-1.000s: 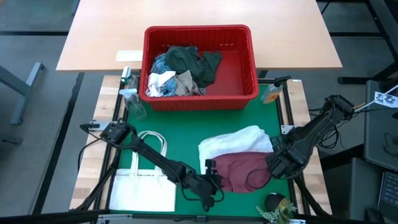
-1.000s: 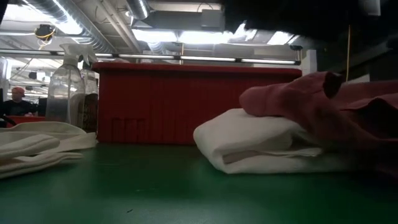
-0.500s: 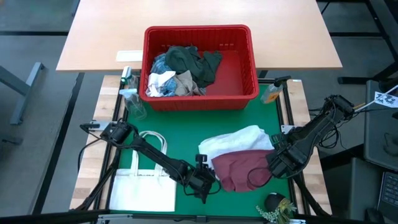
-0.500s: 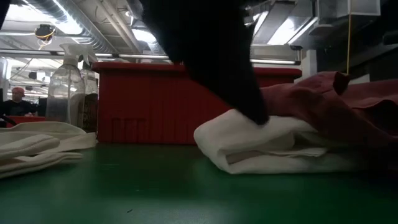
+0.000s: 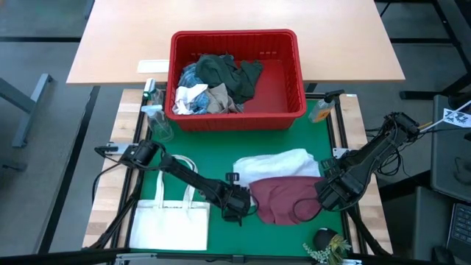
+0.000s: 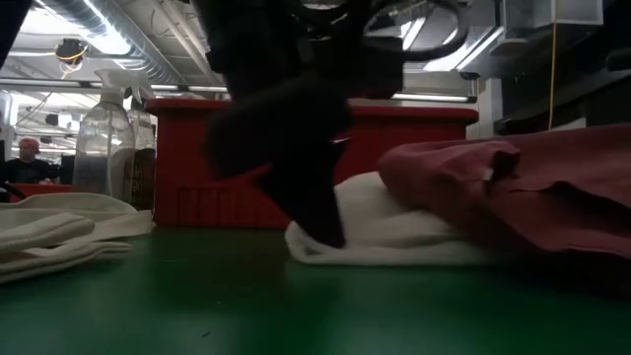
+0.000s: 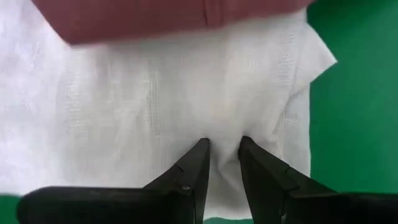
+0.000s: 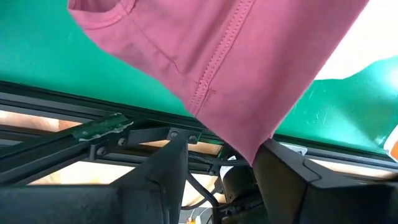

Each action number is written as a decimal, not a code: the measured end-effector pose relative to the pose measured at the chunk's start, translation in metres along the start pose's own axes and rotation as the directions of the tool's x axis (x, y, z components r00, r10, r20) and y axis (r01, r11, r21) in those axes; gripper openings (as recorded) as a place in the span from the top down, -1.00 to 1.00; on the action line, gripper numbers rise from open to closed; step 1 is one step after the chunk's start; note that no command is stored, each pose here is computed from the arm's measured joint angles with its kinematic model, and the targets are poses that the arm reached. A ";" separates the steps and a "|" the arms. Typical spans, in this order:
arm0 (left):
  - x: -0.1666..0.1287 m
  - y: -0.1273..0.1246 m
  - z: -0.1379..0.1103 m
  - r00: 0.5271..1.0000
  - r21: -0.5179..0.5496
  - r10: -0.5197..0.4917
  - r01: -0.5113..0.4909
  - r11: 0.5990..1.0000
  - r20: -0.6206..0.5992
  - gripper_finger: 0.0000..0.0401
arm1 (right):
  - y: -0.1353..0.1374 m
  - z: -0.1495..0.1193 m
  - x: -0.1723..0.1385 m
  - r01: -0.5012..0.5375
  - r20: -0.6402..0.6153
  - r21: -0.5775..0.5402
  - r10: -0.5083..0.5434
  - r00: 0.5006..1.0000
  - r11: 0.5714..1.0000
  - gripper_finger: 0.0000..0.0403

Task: Fold Laundry from Bin
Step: Fold the pink underwear

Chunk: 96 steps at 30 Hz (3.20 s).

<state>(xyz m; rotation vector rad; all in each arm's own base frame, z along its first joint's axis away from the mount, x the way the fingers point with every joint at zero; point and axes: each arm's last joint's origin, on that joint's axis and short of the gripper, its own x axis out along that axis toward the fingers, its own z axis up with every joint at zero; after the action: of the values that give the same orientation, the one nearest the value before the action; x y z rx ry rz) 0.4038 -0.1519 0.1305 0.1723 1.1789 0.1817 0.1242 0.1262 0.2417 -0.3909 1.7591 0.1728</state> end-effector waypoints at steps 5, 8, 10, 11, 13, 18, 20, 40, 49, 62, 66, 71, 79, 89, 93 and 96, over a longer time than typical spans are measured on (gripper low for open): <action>-0.001 0.009 -0.011 0.991 0.051 0.073 -0.068 0.996 -0.115 0.63 | 0.002 0.004 0.000 -0.019 0.043 -0.001 0.019 0.999 1.000 0.13; -0.005 0.014 -0.017 0.979 0.078 0.119 -0.108 0.991 -0.165 0.67 | 0.004 0.008 0.000 -0.037 0.086 -0.002 0.037 0.996 0.999 0.13; -0.009 0.016 -0.018 0.976 0.070 0.130 -0.119 0.990 -0.173 0.70 | 0.005 0.011 -0.001 -0.041 0.121 -0.003 0.041 0.992 0.999 0.13; -0.011 0.017 -0.018 0.976 0.065 0.128 -0.118 0.991 -0.175 0.71 | 0.005 0.013 -0.001 -0.033 0.140 -0.002 0.033 0.990 0.999 0.13; -0.018 0.018 -0.017 0.980 0.050 0.111 -0.104 0.993 -0.166 0.74 | 0.005 0.015 -0.001 -0.006 0.173 0.003 0.005 0.985 1.000 0.13; -0.035 0.015 -0.009 0.990 0.011 0.052 -0.051 0.999 -0.133 0.78 | 0.003 0.016 -0.002 0.068 0.210 0.018 -0.071 0.975 0.998 0.13; -0.040 0.011 -0.006 0.991 0.006 0.008 -0.008 1.000 -0.131 0.78 | 0.002 0.016 -0.002 0.087 0.217 0.023 -0.090 0.972 0.996 0.13; -0.065 -0.049 0.033 0.879 -0.087 -0.267 0.326 0.941 0.396 0.22 | 0.002 0.017 -0.002 0.093 0.227 0.025 -0.097 0.969 0.995 0.13; -0.051 -0.060 0.042 0.830 0.074 -0.168 0.153 0.986 0.531 0.18 | 0.004 0.022 -0.003 0.067 0.276 0.029 -0.072 0.958 0.997 0.13; 0.008 -0.069 0.032 0.870 0.172 -0.146 0.071 0.982 0.472 0.18 | 0.005 0.023 -0.003 0.059 0.290 0.029 -0.065 0.955 0.998 0.13; 0.016 -0.061 0.033 0.887 0.161 -0.129 0.063 0.985 0.443 0.18 | 0.005 0.023 -0.003 0.057 0.292 0.029 -0.064 0.954 0.998 0.13; 0.020 -0.054 0.034 0.896 0.150 -0.117 0.057 0.987 0.428 0.24 | 0.005 0.023 -0.003 0.050 0.289 0.027 -0.056 0.956 0.998 0.13; 0.019 -0.057 0.032 0.898 0.109 -0.152 0.116 0.987 0.413 0.84 | 0.005 0.023 -0.003 0.051 0.288 0.027 -0.056 0.956 0.998 0.13; -0.010 -0.061 0.061 0.846 0.034 -0.267 0.284 0.958 0.461 0.99 | 0.009 0.023 -0.015 -0.058 0.277 0.005 0.054 0.959 0.998 0.13; -0.035 -0.057 0.080 0.836 0.038 -0.285 0.304 0.952 0.470 0.99 | 0.010 0.025 -0.031 -0.085 0.331 0.002 0.079 0.940 0.996 0.13; -0.053 -0.050 0.092 0.850 0.037 -0.277 0.292 0.956 0.449 0.99 | 0.011 0.026 -0.046 -0.112 0.384 -0.004 0.105 0.917 0.994 0.13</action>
<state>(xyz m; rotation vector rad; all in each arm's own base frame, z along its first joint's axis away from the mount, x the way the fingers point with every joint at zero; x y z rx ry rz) 0.4721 -0.2168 0.2010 0.0047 0.7226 -0.1010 0.1531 0.1526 0.2797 -0.2264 1.3927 0.2924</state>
